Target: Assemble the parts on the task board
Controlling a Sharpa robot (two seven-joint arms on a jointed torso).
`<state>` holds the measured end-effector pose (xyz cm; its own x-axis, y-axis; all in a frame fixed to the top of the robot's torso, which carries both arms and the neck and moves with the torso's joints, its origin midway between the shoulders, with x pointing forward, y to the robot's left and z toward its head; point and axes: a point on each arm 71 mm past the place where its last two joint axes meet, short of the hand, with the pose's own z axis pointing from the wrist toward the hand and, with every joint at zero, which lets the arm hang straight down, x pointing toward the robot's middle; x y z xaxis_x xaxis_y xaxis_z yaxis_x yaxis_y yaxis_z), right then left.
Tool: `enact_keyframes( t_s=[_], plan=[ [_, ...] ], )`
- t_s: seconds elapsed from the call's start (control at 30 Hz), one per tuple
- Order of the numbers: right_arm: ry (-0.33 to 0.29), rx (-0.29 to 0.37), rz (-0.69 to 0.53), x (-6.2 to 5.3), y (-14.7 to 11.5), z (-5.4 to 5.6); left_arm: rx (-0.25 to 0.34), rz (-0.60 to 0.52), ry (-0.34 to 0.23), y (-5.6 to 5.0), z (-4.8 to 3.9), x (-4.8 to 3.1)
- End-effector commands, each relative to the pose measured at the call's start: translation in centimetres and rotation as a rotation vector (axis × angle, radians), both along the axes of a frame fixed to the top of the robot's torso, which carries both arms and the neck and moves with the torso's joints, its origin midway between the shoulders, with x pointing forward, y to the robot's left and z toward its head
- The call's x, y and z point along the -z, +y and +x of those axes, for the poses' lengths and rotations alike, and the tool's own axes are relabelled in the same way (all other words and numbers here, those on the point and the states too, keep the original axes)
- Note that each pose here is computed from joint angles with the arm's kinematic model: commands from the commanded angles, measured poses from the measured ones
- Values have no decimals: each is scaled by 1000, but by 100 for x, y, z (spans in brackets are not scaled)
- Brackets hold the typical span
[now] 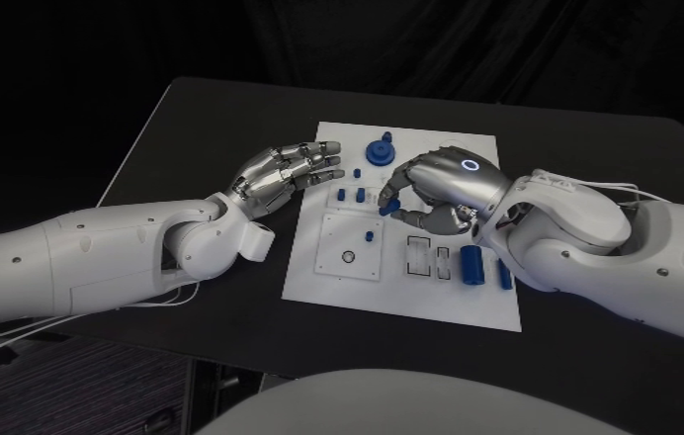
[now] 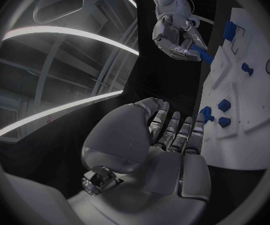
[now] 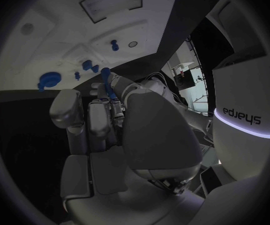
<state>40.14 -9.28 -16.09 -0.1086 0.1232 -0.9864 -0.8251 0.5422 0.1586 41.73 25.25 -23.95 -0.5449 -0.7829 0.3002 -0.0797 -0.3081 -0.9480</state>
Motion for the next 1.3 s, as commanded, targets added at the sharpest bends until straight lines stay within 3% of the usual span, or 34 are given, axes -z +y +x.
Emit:
enact_keyframes(
  t_s=[0.03, 0.17, 0.43, 1.0, 1.3],
  plan=[
    [-8, -48, -115, 103, 148, -31, -12, -19, -22, 18, -4, -16],
    [-8, -103, -113, 156, 358, -74, -19, -18, -26, 27, -2, -17],
    [7, -142, -130, 251, 544, -97, -13, -20, -25, 9, 4, -12],
    [63, -157, -170, 482, 608, -154, -1, -27, -23, -15, 11, -5],
    [75, -154, -172, 529, 594, -172, 4, -28, -21, -28, 11, -3]
  ],
)
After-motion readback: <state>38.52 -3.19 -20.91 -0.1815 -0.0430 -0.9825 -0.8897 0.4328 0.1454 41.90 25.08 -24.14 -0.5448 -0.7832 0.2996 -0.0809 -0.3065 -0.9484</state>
